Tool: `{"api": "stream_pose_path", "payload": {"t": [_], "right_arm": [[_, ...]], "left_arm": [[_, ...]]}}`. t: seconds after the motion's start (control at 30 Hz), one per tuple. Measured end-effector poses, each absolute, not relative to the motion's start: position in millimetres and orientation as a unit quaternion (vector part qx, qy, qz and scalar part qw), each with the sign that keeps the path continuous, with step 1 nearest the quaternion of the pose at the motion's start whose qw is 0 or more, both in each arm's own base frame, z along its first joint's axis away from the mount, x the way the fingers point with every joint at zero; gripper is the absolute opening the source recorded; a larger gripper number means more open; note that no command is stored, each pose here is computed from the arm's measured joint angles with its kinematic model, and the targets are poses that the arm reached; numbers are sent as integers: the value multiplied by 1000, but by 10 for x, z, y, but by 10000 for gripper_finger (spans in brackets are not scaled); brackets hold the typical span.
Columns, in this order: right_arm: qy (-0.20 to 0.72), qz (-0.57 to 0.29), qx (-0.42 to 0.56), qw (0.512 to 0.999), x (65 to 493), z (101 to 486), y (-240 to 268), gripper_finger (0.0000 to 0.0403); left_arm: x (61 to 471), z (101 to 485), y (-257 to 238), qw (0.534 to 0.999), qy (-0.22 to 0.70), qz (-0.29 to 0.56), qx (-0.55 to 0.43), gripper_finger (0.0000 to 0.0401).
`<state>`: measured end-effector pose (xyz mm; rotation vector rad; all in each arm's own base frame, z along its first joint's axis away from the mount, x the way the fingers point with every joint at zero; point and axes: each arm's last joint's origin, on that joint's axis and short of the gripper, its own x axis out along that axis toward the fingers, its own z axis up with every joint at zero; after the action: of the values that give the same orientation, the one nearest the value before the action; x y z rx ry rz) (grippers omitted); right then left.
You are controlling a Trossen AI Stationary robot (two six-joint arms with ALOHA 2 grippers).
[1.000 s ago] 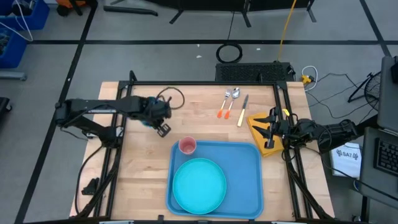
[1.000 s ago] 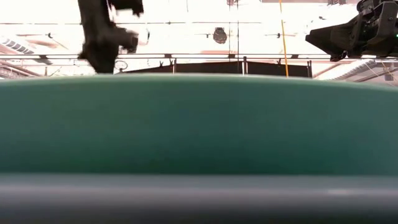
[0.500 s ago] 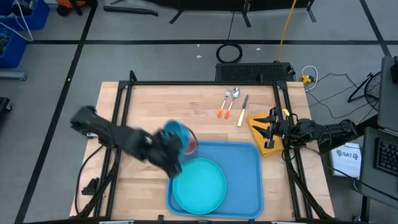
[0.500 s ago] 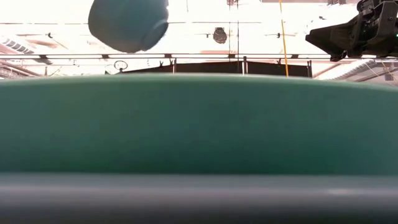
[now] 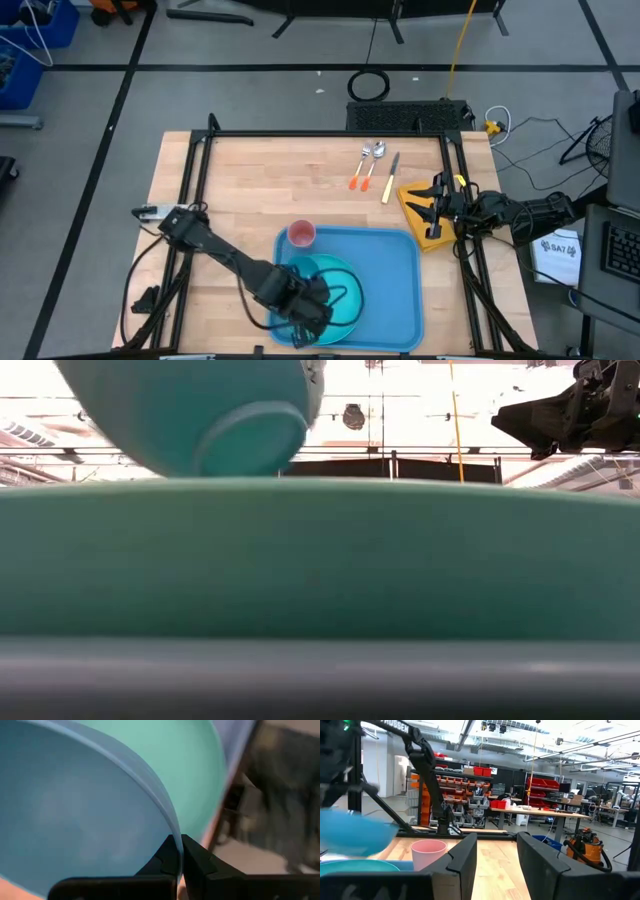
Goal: Set up tray
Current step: Put the blue bowl on the light blue plate
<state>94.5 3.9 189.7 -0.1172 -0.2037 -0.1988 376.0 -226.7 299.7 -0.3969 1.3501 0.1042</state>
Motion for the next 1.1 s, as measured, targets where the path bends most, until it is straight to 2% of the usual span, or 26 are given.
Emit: {"api": "stream_pose_path", "payload": {"t": [0.17, 0.4, 0.87, 1.1], "right_arm": [[-102, -98, -57, 988, 945, 1898, 39, 130], [-103, -95, -46, 989, 945, 1898, 40, 130], [-103, -95, -47, 989, 945, 1898, 40, 130], [-104, -95, -46, 989, 945, 1899, 41, 130]], "left_arm": [[3901, 2773, -2300, 737, 651, -7, -183, 8], [3960, 2707, -2203, 739, 649, 19, -178, 8], [4037, 2688, -2211, 747, 638, -14, -187, 8], [4077, 2437, -2232, 712, 677, -4, -184, 8]]}}
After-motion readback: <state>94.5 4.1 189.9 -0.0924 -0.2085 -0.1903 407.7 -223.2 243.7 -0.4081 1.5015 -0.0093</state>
